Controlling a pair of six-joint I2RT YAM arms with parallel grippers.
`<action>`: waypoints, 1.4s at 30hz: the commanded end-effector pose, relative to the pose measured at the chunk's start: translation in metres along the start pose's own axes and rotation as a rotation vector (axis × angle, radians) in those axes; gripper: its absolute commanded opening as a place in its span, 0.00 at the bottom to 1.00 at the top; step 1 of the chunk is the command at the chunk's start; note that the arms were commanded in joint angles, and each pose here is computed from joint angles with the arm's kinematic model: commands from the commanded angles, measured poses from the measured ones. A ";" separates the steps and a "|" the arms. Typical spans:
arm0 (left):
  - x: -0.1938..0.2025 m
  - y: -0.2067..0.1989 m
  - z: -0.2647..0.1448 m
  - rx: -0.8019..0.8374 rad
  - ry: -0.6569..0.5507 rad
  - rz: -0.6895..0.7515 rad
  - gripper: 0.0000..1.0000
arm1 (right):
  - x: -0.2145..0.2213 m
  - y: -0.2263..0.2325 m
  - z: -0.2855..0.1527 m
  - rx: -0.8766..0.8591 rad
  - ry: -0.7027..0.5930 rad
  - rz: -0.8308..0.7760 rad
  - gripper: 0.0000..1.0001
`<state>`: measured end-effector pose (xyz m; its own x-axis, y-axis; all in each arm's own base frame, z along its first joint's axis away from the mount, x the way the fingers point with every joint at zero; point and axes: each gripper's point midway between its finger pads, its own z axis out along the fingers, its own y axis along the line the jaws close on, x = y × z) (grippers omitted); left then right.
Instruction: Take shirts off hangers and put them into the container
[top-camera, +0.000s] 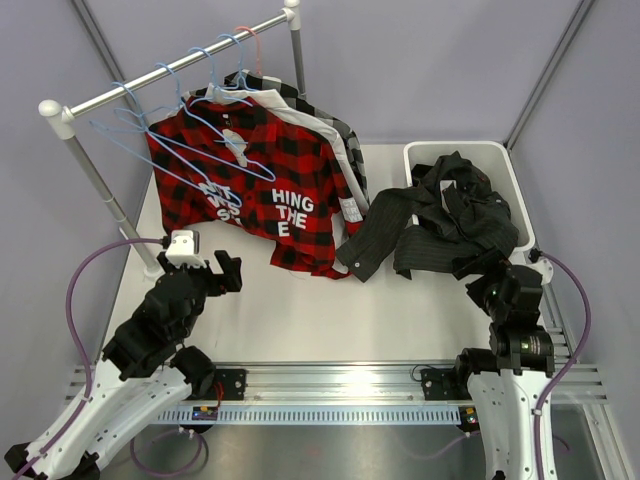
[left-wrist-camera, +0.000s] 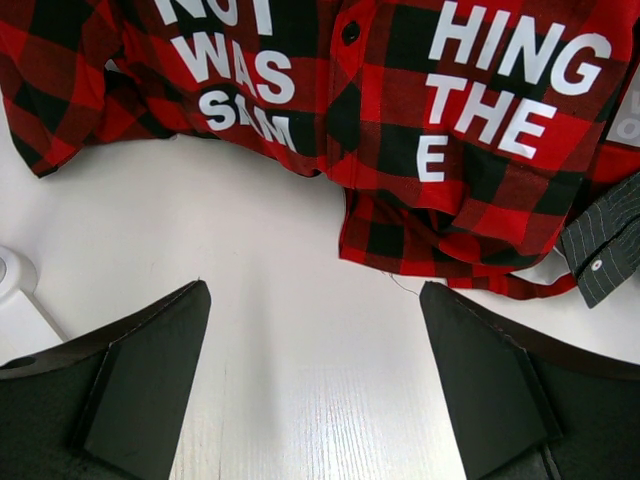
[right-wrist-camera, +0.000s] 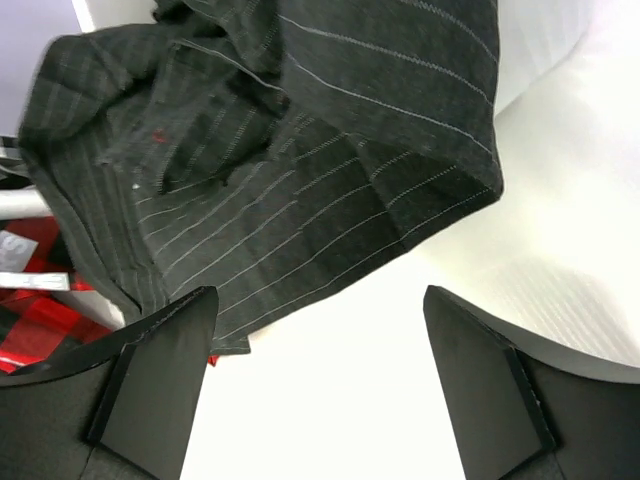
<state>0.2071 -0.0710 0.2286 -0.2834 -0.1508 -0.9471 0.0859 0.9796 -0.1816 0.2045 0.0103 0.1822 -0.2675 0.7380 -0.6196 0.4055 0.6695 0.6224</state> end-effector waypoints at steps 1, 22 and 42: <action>-0.005 -0.001 0.003 -0.004 -0.025 -0.007 0.93 | 0.008 0.002 0.012 -0.027 0.017 0.056 0.91; -0.005 -0.001 0.002 -0.003 -0.027 -0.016 0.93 | -0.035 0.031 0.030 -0.113 -0.142 0.044 0.36; -0.004 -0.002 0.003 0.005 -0.022 0.004 0.93 | -0.107 0.096 0.037 -0.151 -0.220 -0.012 0.00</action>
<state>0.2077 -0.0712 0.2271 -0.2879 -0.1388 -0.9476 0.0876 0.9815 -0.1704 0.2798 0.0022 0.2416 -0.1714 0.7318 -0.6596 0.3223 0.6744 0.6644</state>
